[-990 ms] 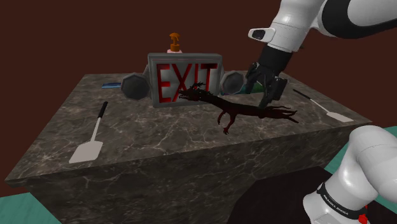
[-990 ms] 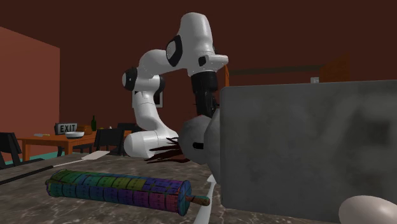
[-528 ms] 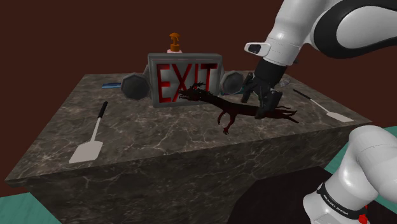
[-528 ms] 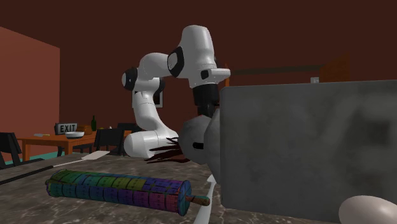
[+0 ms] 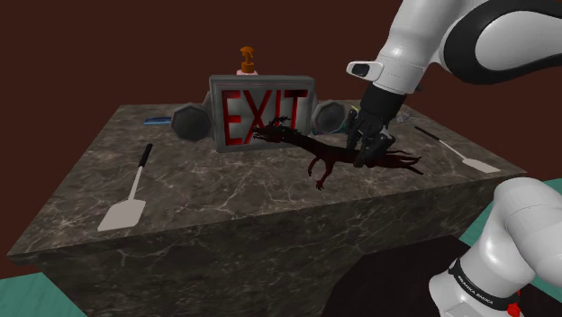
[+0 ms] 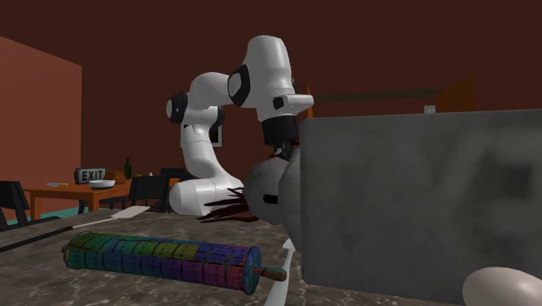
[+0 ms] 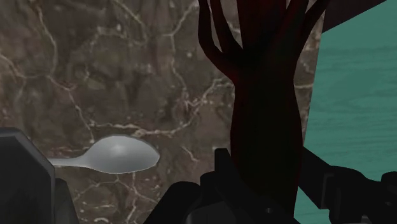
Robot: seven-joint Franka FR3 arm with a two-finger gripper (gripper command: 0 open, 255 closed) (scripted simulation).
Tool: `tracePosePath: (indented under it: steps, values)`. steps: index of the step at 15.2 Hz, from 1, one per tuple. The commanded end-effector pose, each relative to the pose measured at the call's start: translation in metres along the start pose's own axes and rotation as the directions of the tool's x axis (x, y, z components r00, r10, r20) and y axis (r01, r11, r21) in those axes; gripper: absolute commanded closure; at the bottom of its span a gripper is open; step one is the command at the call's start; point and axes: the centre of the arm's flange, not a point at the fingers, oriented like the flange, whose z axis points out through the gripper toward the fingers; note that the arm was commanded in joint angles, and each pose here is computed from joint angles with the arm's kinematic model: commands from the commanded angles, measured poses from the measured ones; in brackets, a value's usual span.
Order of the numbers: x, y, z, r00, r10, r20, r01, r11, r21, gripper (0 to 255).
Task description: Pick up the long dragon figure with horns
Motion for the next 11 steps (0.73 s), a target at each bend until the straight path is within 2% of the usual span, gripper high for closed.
tracePosePath:
  steps: [1,3,11]
  values:
    - [0.000,0.000,0.000,1.000,0.000,0.000,0.000,1.000,0.000,255]
    - [0.001,0.000,0.001,1.000,0.000,0.000,0.000,1.000,0.000,255]
    - [0.008,0.000,-0.040,1.000,0.000,0.000,0.000,1.000,0.000,255]
